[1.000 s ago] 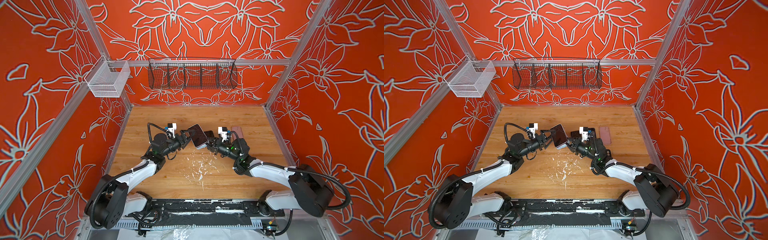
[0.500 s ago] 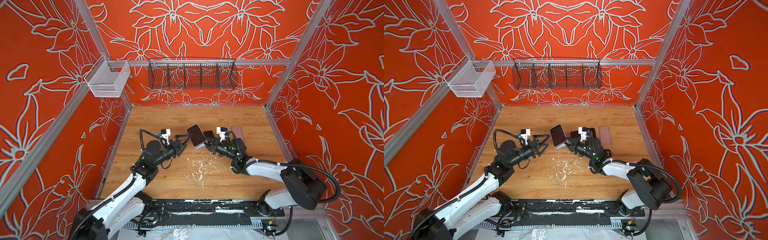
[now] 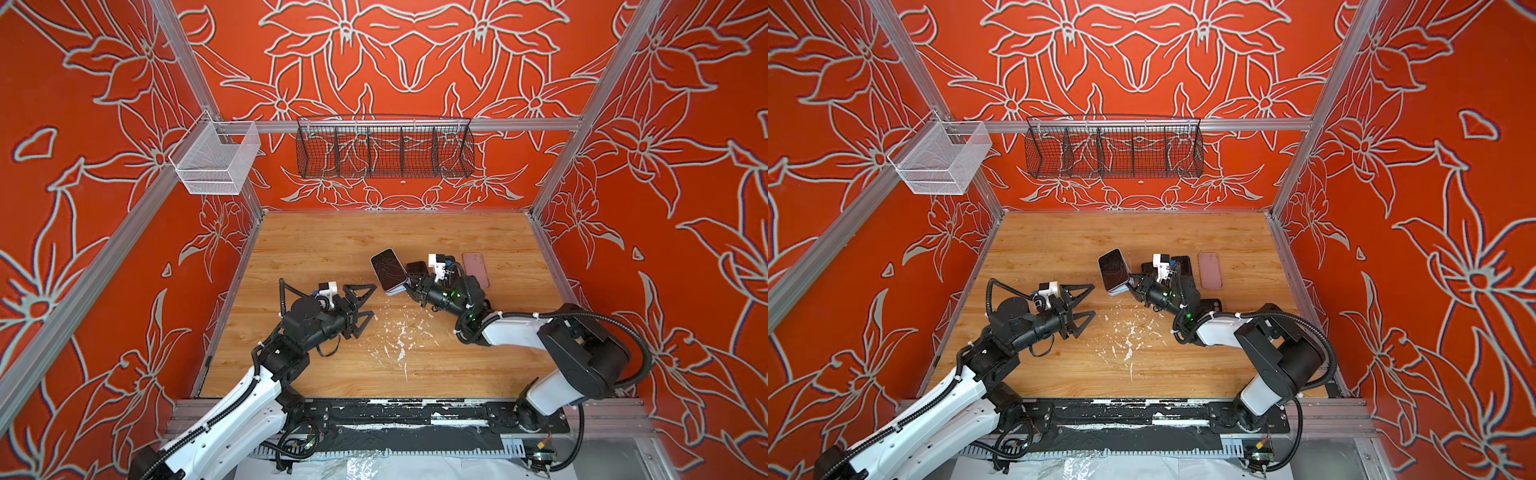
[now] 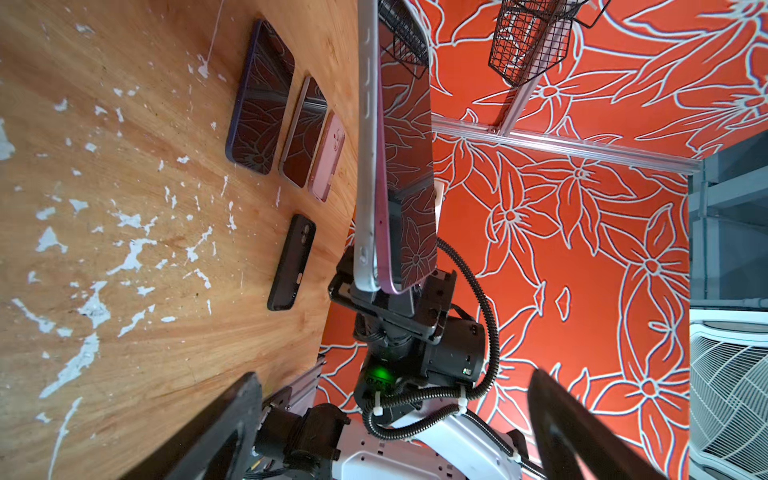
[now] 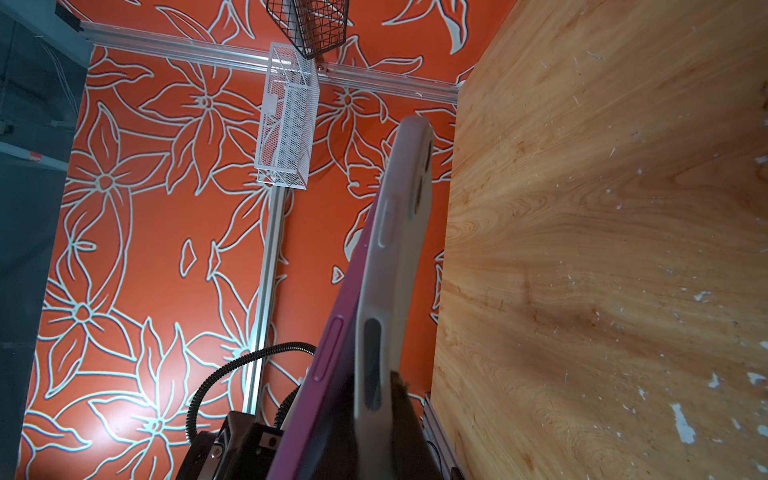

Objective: Take the phone out of the phone case

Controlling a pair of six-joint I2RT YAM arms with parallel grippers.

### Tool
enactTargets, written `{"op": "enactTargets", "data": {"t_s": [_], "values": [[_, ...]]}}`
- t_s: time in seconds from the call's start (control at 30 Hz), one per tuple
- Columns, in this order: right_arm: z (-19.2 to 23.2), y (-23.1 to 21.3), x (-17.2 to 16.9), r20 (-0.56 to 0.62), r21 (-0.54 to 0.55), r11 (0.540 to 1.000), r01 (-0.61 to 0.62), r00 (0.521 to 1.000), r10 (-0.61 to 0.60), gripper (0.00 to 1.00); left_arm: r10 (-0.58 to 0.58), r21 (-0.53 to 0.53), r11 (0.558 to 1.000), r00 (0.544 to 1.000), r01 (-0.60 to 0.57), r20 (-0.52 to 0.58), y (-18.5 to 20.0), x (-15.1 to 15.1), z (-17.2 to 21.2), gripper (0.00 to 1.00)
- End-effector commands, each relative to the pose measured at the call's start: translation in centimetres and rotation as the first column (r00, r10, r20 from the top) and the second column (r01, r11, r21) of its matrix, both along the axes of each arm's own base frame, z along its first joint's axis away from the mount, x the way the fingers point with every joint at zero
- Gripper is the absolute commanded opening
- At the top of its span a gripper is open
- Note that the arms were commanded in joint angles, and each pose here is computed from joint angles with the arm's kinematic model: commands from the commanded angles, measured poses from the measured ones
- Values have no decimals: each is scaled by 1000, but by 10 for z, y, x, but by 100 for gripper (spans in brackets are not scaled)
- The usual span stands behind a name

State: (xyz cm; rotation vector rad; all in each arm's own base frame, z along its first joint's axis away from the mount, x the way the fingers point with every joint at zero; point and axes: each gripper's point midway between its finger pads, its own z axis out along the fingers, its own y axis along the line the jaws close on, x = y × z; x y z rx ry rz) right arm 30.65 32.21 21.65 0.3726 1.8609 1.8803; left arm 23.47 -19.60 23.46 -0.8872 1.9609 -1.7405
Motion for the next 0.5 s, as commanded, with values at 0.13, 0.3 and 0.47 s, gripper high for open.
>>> {"op": "enactTargets", "data": {"t_s": [0.13, 0.3, 0.47], "values": [[44, 2, 5, 117, 110, 994, -2, 993, -10, 4, 61, -141, 988, 998, -56, 30, -3, 14, 31, 97], [43, 4, 6, 117, 120, 993, -11, 993, -3, 4, 74, -204, 977, 996, -63, 50, -8, 22, 42, 97], [39, 7, 8, 112, 138, 990, -24, 994, 8, 4, 84, -181, 981, 995, -75, 45, -11, 26, 41, 97]]}}
